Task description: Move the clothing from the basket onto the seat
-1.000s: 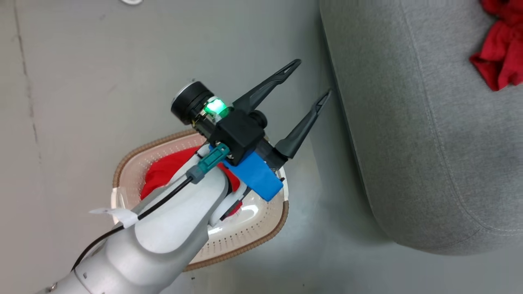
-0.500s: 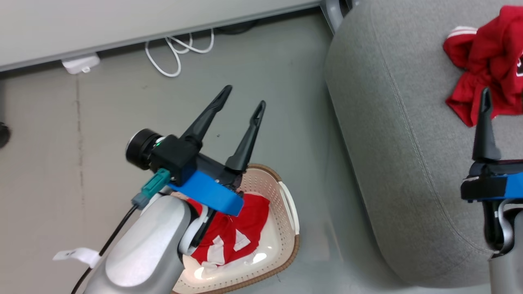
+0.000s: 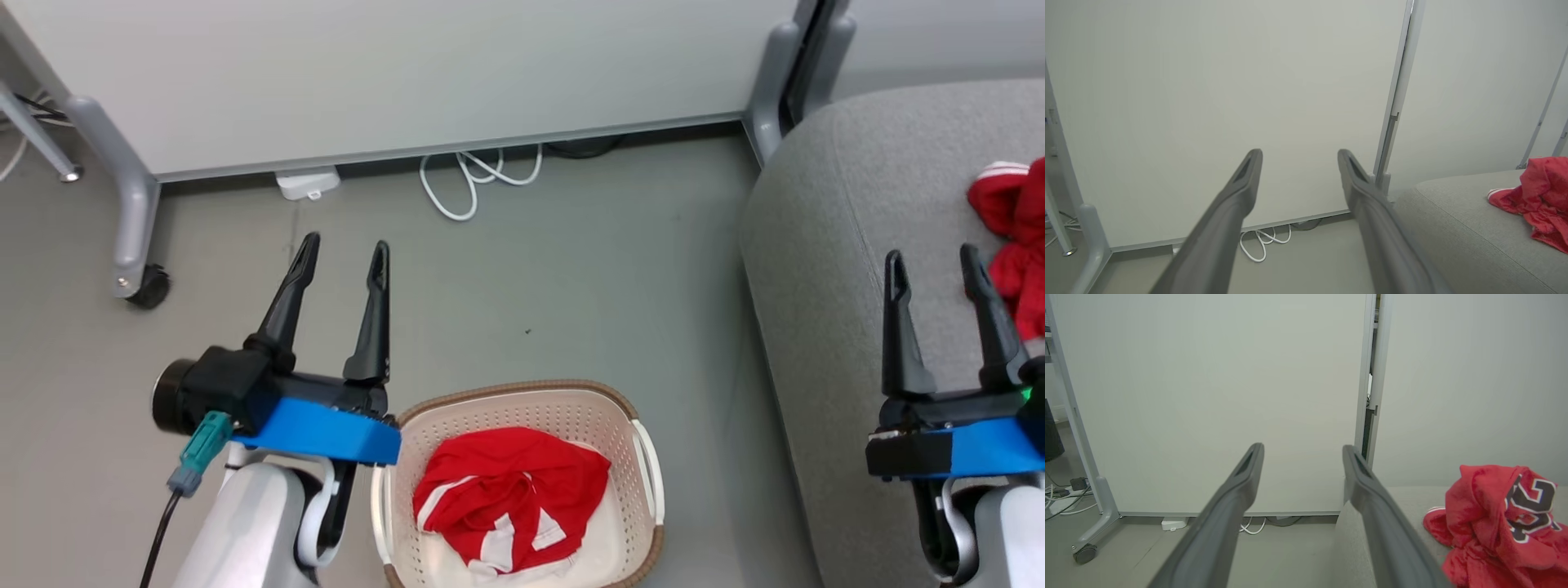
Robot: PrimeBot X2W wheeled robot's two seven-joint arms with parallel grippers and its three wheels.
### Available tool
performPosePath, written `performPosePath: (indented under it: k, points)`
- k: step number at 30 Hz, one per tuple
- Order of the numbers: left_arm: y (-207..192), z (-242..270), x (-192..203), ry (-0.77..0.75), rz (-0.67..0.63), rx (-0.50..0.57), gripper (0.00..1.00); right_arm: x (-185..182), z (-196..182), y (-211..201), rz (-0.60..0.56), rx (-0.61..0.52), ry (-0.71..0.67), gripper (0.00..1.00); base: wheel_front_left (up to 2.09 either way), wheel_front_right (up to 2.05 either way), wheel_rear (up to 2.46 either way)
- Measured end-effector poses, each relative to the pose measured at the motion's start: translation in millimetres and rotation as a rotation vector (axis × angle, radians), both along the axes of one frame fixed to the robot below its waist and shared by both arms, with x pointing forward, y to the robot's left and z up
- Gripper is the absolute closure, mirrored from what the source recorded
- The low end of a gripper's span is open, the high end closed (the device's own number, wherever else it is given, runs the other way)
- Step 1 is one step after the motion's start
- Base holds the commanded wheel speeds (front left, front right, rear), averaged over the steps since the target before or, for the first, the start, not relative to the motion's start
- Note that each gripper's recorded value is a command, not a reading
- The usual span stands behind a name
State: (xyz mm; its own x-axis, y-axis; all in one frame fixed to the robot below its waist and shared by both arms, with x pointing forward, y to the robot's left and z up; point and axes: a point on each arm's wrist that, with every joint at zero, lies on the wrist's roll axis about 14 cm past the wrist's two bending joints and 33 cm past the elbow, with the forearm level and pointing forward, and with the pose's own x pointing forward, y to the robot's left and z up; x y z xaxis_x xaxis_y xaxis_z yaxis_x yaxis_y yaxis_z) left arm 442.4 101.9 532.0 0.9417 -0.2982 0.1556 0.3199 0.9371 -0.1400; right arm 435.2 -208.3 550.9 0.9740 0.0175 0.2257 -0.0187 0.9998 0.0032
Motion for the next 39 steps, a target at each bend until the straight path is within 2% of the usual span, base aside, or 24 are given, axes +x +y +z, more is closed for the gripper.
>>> performPosePath:
  k: [8,15,29,39]
  points:
    - [45,-2,-29,0.004,0.139,0.010,0.00,-11,3,26,0.061,0.025,-0.006,0.00,0.00,0.00,0.00]
    - [66,-8,-50,0.021,0.208,0.002,0.00,-25,-4,36,0.082,0.029,0.015,0.00,0.00,0.00,0.00]
    - [74,-18,-75,0.050,0.248,-0.007,0.00,-49,-25,47,0.111,0.038,0.083,0.00,0.00,0.00,0.00]
    - [75,-22,-78,0.059,0.252,-0.005,0.00,-53,-31,53,0.127,0.054,0.102,0.00,0.00,0.00,0.00]
